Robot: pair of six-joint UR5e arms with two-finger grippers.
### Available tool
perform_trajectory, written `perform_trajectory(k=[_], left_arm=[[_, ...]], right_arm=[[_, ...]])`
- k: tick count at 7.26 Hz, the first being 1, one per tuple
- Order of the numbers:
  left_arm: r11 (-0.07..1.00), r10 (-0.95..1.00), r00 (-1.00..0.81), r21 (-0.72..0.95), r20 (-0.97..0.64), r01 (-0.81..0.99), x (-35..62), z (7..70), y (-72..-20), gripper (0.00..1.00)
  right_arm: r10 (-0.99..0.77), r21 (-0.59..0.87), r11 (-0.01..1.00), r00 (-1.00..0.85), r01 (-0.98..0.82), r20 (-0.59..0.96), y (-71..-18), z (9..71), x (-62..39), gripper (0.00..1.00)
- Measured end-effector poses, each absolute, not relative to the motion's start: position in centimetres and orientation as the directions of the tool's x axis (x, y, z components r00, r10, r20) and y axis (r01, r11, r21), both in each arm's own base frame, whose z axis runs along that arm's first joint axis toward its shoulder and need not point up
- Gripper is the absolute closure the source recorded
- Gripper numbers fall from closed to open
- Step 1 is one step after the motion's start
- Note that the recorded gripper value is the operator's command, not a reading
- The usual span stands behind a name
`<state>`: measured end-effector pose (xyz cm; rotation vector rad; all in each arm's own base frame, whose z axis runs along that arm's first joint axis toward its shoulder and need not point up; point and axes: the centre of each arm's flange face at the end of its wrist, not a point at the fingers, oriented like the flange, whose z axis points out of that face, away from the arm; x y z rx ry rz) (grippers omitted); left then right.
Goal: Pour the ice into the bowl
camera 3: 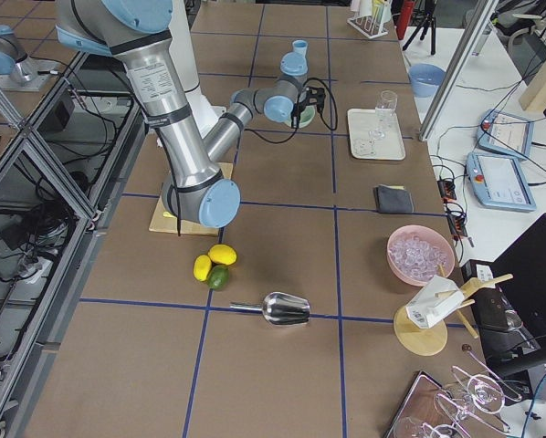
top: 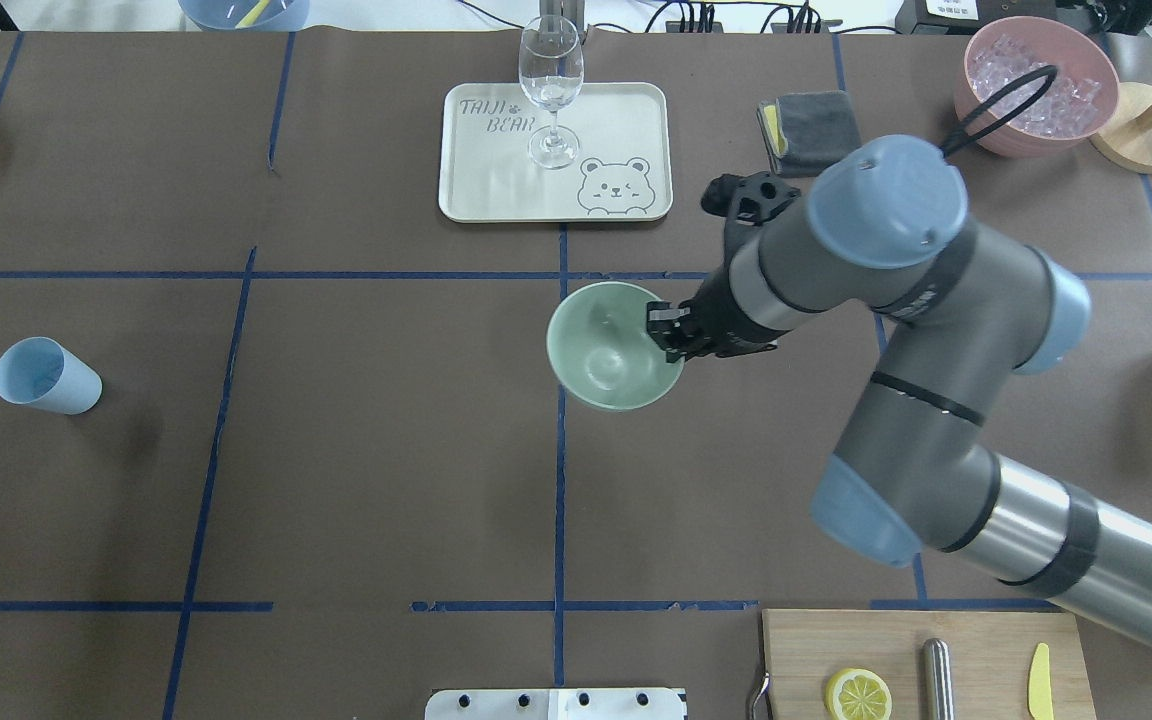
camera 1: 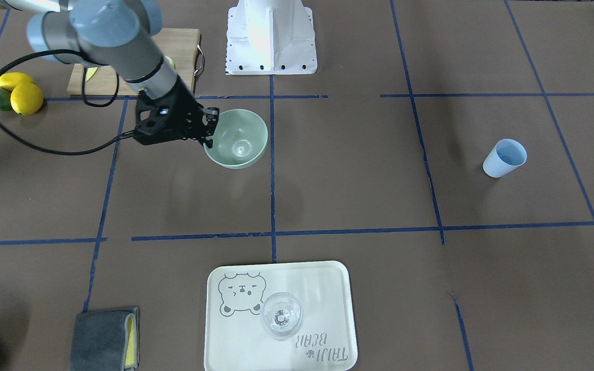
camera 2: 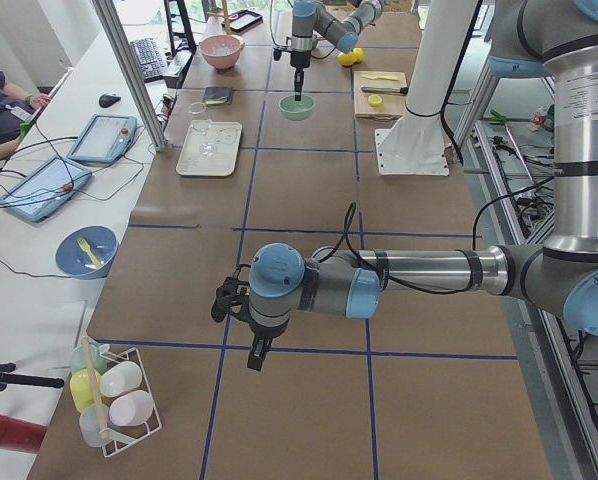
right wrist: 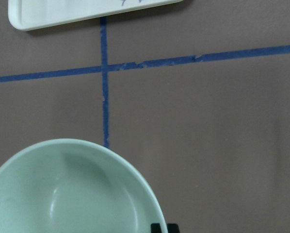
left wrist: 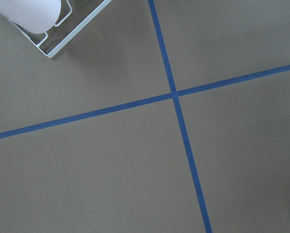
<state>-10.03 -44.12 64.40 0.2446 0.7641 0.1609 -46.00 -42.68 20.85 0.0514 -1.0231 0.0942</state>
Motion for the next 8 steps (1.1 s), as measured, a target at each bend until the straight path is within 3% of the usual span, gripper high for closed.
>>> perform_trajectory(k=[3,6,7,8], left_arm=[[0.962,0.227,0.711,0.269,-0.665,-0.055,-10.0,64.7,-43.8,0.0],[0.962,0.225,0.711,0.266,-0.666,-0.055,-10.0,64.8,-43.7,0.0],[0.962,0.226,0.711,0.267,-0.666,-0.055,-10.0,64.8,-43.7,0.0],[0.962,0.226,0.711,0.267,-0.666,-0.056,-10.0,64.8,-43.7,0.0]], right_arm=[[0.141,-0.055,0.985,0.577,-0.165,0.804,-42.1,15.1,-57.6,1.0],[0.152,-0.057,0.983,0.592,-0.176,0.792,-43.2,14.3,-63.3,1.0],[0.152,-0.058,0.983,0.597,-0.174,0.787,-43.3,14.4,-64.2,0.86],[0.152,-0.056,0.983,0.604,-0.175,0.782,-43.3,14.7,-64.6,0.01]])
